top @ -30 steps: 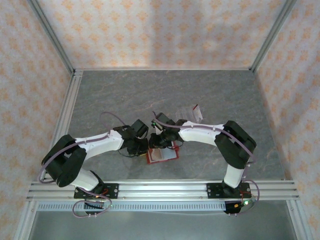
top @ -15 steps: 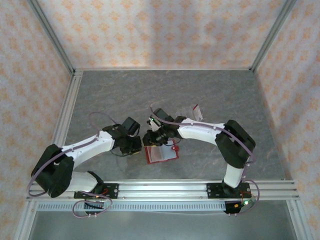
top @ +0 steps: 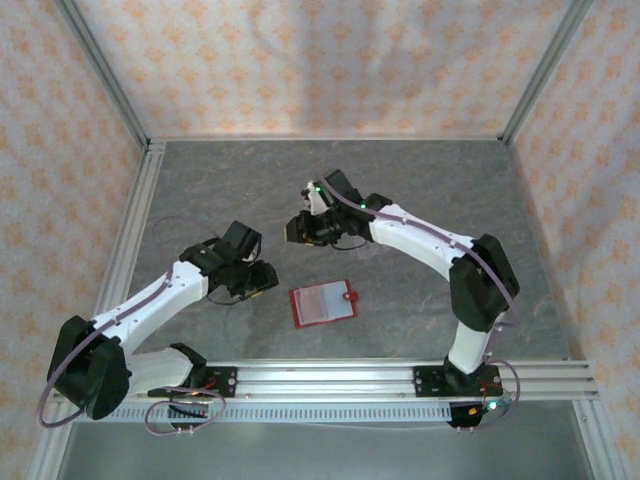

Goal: Put the credit cards into the card holder
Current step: Flip over the card slot in the card holder, then pick up the credit card from the storage box.

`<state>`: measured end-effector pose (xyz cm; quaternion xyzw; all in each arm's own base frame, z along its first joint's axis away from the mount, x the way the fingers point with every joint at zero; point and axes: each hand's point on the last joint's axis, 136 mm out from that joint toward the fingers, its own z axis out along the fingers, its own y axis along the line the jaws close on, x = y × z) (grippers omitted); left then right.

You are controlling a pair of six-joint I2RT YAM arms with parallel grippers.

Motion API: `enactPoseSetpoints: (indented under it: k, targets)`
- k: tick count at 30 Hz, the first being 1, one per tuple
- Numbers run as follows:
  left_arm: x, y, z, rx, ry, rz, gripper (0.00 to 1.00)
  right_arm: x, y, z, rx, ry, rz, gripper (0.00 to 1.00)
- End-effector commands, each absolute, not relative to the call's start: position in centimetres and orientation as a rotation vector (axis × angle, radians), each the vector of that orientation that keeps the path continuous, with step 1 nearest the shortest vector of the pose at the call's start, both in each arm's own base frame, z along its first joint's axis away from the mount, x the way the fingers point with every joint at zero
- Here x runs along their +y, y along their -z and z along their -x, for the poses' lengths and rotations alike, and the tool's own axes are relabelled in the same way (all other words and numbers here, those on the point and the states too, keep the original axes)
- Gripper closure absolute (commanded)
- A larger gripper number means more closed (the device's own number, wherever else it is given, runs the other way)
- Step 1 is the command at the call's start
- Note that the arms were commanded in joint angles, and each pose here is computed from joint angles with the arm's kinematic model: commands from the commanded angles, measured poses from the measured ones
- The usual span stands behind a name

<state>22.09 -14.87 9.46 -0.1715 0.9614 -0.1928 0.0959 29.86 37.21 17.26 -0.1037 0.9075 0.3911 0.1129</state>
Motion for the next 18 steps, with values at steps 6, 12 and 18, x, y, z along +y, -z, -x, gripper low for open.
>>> enactPoseSetpoints:
  k: [6, 12, 18]
  targets:
    - [-17.9, -9.8, -22.9, 2.884, 0.543, 0.341, 0.5, 26.9, -19.6, -32.9, 2.6, -0.773, 0.142, 0.49]
    - [-21.3, -8.5, -23.4, 2.93, 0.5, 0.226, 0.49, 17.9, -18.5, -34.7, 2.631, -0.396, -0.084, 0.45]
    - [-21.7, -6.6, -23.3, 2.979, 0.424, 0.188, 0.53, 10.7, -16.4, -35.7, 2.681, -0.157, -0.332, 0.57]
